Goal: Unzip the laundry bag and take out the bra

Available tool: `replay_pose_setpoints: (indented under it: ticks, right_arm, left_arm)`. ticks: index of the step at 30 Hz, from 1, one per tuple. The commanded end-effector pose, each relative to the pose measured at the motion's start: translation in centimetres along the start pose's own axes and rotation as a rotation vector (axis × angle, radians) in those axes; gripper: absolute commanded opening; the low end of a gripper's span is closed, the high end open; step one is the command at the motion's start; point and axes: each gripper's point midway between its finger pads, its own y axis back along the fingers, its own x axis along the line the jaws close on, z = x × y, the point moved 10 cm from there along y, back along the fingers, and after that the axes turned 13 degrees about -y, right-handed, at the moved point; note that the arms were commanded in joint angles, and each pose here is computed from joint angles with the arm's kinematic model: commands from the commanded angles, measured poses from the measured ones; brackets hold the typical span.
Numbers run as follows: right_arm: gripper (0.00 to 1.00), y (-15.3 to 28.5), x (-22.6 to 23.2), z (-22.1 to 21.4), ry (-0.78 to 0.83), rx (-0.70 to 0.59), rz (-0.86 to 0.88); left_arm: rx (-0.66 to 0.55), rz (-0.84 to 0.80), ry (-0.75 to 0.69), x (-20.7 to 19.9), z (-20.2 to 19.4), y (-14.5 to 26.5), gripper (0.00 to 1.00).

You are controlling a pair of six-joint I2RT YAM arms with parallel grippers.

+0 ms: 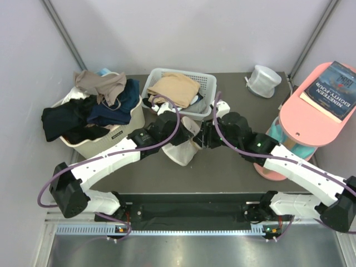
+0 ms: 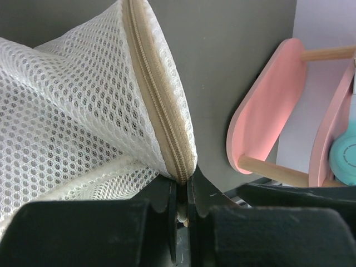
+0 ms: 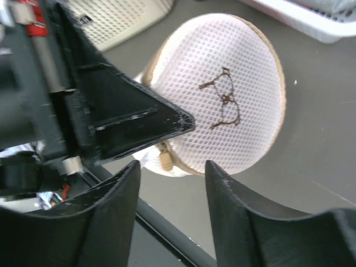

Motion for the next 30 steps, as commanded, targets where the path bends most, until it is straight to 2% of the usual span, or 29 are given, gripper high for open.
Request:
replay_pose_setpoints:
  ticks: [1, 23, 27, 30]
  right_arm:
    - [0.48, -0.8, 1.6, 0.8, 0.037, -0.027, 0.044]
    - [0.34, -2.6, 1.6, -0.5, 0.083, 0.037, 0.044]
    - [0.14, -2.8, 1.6, -0.3, 0.091, 0.034, 0.036]
    - [0.04, -2.8, 1.6, -0.4, 0.101, 0.037, 0.033]
  left_arm:
    - [-0.047, -0.062, 0.048, -0.9, 1.0, 1.3, 0.0]
    - [-0.048, -0.082, 0.07, -1.1, 1.1, 1.5, 0.0]
    - [-0.048, -0.084, 0.072, -1.1, 1.1, 1.5, 0.0]
    - [-0.046, -0.078, 0.069, -1.0, 1.1, 1.4, 0.0]
